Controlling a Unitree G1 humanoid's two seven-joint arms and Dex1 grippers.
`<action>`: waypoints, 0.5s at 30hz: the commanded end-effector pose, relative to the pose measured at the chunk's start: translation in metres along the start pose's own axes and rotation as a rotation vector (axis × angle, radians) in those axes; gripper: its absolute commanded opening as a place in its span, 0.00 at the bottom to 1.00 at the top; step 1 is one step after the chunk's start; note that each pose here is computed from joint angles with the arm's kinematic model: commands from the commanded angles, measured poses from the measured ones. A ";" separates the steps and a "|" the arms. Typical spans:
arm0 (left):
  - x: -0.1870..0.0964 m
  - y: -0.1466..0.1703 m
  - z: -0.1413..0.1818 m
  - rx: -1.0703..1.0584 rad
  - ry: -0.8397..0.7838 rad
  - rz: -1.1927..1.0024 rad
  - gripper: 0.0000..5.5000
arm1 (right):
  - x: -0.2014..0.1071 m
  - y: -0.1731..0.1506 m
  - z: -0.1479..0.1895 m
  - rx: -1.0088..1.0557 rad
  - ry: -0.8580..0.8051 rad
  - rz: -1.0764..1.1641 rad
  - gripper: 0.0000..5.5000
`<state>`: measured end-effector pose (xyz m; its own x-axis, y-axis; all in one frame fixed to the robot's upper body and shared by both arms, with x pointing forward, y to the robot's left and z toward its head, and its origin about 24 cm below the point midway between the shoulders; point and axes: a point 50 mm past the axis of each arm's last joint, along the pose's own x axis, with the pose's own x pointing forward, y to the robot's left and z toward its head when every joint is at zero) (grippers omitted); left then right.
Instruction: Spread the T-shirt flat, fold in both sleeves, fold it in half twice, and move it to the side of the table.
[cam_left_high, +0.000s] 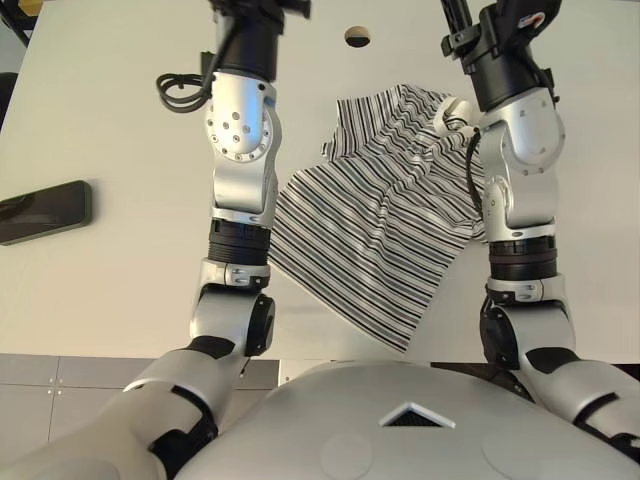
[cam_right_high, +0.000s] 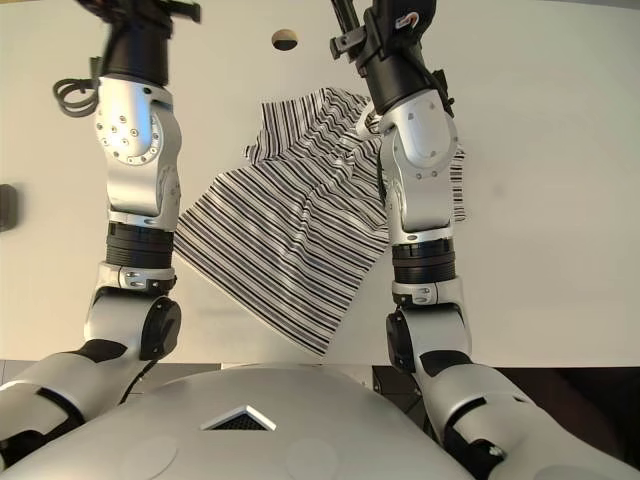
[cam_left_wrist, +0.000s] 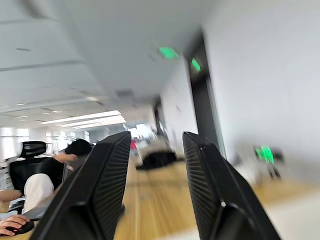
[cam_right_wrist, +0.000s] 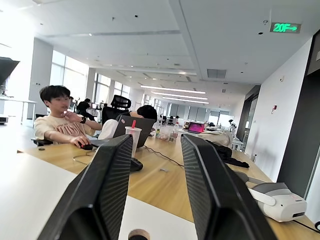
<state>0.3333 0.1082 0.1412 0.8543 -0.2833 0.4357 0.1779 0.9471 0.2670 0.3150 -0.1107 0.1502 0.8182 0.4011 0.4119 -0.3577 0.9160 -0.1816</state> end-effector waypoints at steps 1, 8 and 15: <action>0.005 -0.028 -0.040 0.111 0.219 -0.301 0.35 | -0.015 -0.025 -0.005 -0.047 0.034 -0.098 0.32; -0.010 -0.049 -0.093 0.308 0.512 -0.593 0.35 | -0.025 -0.054 -0.003 -0.107 0.045 -0.187 0.32; -0.058 -0.039 -0.134 0.469 0.868 -0.802 0.35 | -0.021 -0.050 -0.001 -0.110 0.032 -0.183 0.32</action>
<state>0.3532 0.0805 0.0161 0.7133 -0.5052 -0.4858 0.6949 0.4195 0.5840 0.3143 -0.1702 0.1456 0.8884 0.2158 0.4052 -0.1455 0.9695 -0.1973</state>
